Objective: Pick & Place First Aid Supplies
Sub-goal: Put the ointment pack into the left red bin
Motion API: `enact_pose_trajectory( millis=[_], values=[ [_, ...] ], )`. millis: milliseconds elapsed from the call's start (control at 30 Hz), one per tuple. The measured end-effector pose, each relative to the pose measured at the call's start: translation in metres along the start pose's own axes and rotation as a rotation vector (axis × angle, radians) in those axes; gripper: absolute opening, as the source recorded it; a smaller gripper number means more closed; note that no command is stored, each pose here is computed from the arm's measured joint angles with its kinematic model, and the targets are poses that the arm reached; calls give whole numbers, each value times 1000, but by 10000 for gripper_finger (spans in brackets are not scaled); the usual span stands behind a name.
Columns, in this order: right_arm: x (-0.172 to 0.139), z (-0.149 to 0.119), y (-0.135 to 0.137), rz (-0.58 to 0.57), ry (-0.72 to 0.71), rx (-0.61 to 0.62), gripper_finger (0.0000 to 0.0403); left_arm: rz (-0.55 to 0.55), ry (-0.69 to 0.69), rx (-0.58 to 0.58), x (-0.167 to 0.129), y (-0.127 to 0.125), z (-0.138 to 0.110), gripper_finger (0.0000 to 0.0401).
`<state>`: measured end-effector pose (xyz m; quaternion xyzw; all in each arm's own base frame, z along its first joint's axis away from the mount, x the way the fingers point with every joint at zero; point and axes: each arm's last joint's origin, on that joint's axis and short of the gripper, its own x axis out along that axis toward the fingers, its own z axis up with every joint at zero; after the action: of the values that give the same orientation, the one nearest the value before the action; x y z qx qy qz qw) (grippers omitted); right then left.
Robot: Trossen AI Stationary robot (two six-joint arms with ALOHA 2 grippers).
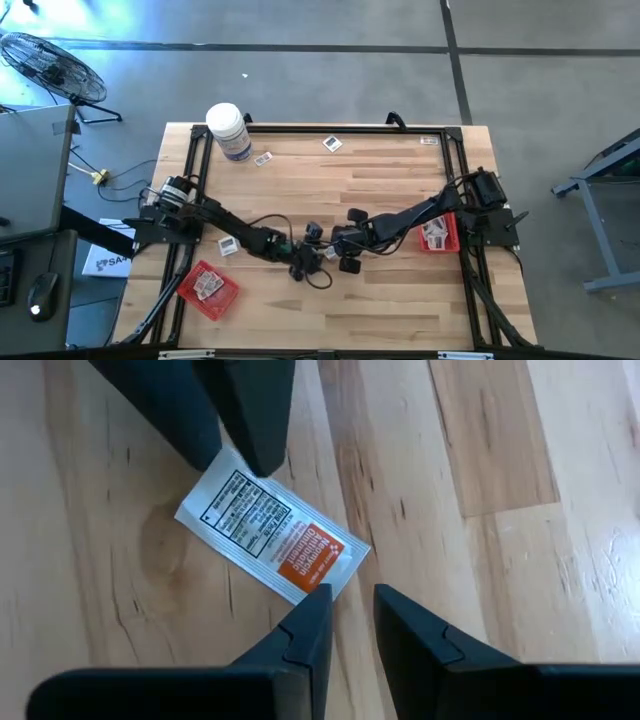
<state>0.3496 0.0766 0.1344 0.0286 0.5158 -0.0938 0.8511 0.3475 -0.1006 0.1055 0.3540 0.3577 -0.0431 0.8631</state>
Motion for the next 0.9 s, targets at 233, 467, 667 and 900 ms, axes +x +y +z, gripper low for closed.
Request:
enact_pose_trajectory(
  millis=[233, 467, 667, 900],
  values=[
    [0, 2, 1, 7, -18, 2, 71, -55, 5, 86, 10, -2, -8, 93],
    [0, 2, 1, 11, -18, 2, 71, -87, -2, 6, 17, 10, -16, 18],
    [0, 2, 1, 11, -18, -10, 71, -68, -5, -20, 17, 11, -16, 4],
    [-24, -4, 1, -27, 24, -43, 64, 34, -25, -75, -2, 9, 1, 1]
  ],
)
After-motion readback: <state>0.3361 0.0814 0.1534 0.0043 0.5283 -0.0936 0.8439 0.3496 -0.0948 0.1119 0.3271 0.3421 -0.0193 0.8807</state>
